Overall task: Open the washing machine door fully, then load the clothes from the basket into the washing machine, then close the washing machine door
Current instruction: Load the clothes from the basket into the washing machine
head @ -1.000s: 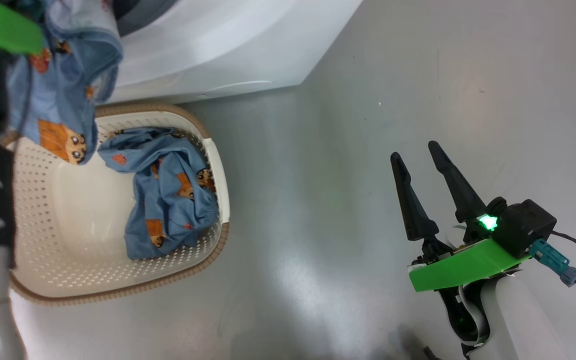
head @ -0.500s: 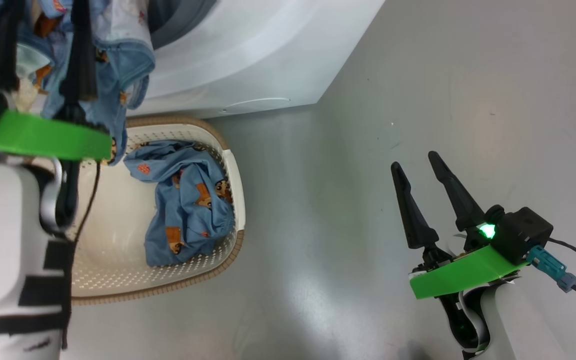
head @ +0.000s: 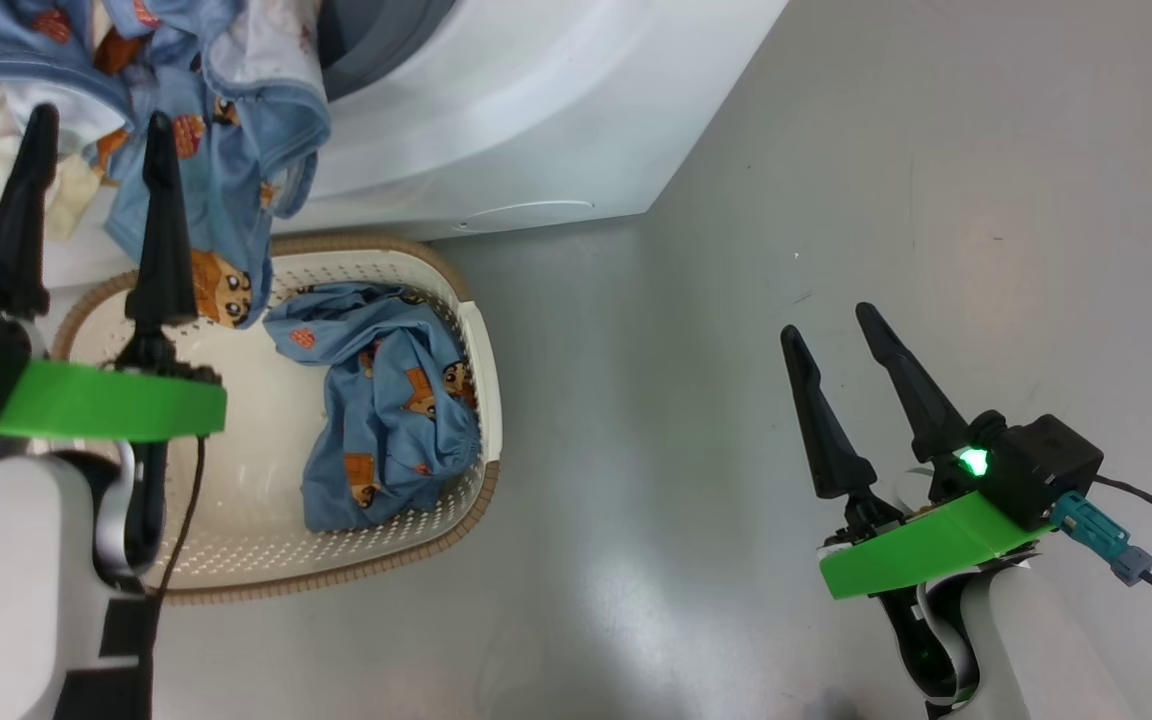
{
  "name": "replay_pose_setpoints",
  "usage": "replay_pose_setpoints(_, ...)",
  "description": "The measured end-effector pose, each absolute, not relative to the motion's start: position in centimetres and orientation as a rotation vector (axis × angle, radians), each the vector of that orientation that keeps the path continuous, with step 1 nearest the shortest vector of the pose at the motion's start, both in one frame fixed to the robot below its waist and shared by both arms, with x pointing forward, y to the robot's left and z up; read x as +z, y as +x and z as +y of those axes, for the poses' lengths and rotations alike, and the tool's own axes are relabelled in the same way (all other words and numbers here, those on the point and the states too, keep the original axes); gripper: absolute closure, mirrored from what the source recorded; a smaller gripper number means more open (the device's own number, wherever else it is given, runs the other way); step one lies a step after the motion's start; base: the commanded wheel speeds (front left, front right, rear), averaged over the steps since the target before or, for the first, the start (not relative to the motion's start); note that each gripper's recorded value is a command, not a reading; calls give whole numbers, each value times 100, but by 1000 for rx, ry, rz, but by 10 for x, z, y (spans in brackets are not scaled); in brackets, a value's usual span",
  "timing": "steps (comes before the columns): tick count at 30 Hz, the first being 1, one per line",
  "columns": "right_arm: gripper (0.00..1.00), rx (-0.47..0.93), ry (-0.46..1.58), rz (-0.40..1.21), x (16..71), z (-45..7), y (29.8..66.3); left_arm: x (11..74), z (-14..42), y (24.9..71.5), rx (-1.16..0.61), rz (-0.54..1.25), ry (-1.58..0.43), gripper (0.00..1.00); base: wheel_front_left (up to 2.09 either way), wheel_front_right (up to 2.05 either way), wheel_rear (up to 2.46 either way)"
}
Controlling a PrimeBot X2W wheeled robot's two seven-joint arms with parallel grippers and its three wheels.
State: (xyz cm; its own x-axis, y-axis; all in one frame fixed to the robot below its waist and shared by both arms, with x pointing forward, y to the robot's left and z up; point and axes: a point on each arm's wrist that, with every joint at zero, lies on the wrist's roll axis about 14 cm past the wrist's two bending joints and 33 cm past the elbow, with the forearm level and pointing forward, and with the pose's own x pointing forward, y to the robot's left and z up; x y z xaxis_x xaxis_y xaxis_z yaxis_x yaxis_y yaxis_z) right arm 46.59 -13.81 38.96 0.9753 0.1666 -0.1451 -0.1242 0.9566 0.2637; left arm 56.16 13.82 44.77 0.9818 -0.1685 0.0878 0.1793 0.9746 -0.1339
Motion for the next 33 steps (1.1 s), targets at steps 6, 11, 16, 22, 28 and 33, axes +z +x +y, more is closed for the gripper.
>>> replay_pose_setpoints(6,0,155,259,165,390,-135,467,447,146,550,-160,-72,-120,0,0,0,0)
replay_pose_setpoints(11,0,160,260,162,391,-134,467,446,152,542,-140,-66,-115,0,0,0,0)
replay_pose_setpoints(16,0,163,261,158,393,-133,468,442,157,532,-114,-49,-122,0,0,0,0)
replay_pose_setpoints(22,0,163,260,156,394,-133,468,433,163,522,-89,-18,-119,0,0,0,0)
replay_pose_setpoints(28,0,166,248,153,395,-133,468,426,170,514,-63,8,-106,0,0,0,0)
replay_pose_setpoints(33,0,167,245,151,396,-133,468,421,176,508,-43,25,-102,0,0,0,0)
